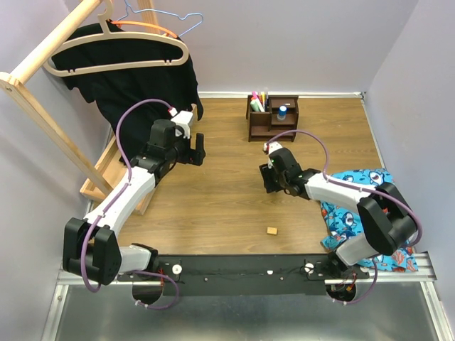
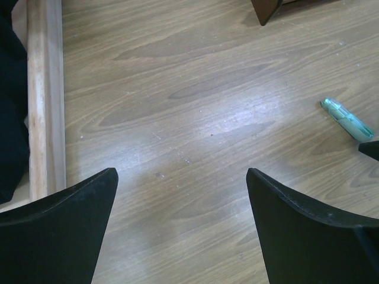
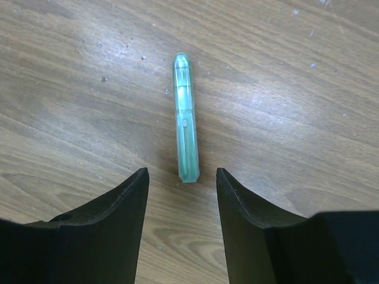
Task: Sort the stationery into containers
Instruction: Place the pen in the storage box.
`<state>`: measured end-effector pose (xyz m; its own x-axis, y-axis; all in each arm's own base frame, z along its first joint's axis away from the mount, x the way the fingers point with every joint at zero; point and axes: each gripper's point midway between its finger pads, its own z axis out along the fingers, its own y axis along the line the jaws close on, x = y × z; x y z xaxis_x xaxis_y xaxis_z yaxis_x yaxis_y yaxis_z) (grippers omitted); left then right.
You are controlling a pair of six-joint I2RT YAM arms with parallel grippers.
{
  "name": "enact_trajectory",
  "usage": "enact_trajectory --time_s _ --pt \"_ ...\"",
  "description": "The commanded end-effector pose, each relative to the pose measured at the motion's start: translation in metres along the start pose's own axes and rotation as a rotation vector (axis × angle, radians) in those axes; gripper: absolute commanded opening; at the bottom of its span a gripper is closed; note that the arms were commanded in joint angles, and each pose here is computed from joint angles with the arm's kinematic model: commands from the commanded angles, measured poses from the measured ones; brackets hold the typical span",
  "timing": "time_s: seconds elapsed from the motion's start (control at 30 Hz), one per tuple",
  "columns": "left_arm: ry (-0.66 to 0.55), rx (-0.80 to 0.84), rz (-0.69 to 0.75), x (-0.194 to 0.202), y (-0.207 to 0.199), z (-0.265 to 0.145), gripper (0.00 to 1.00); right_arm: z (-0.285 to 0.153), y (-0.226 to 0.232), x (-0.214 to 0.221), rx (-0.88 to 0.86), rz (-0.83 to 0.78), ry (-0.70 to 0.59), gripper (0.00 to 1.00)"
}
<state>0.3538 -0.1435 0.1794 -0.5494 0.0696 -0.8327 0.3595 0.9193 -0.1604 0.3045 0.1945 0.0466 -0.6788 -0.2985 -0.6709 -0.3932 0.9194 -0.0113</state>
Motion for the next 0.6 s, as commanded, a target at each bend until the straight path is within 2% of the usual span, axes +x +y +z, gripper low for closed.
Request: enact_trajectory --time_s 0.0,0.13,0.3,0.47,0.57 --pt "-0.035 0.014 0.011 -0.005 -0.006 -0.005 0.99 0.007 0.002 0.003 -0.024 -0.015 0.027 0.55" --pt "-0.038 0.015 0.010 -0.005 -0.006 -0.005 0.99 0.012 0.002 0.005 -0.020 -0.015 0.042 0.52" --pt "-0.036 0.012 0.007 -0.004 -0.005 -0.003 0.99 0.015 0.001 0.006 -0.023 -0.017 0.052 0.41" --pt "-0.035 0.012 0.008 -0.003 -0.004 -0.003 0.99 0.018 0.001 0.006 -0.024 -0.021 0.054 0.38" --pt "-0.034 0.012 0.006 -0.002 -0.004 -0.002 0.99 0.020 0.002 0.007 -0.026 -0.025 0.063 0.31"
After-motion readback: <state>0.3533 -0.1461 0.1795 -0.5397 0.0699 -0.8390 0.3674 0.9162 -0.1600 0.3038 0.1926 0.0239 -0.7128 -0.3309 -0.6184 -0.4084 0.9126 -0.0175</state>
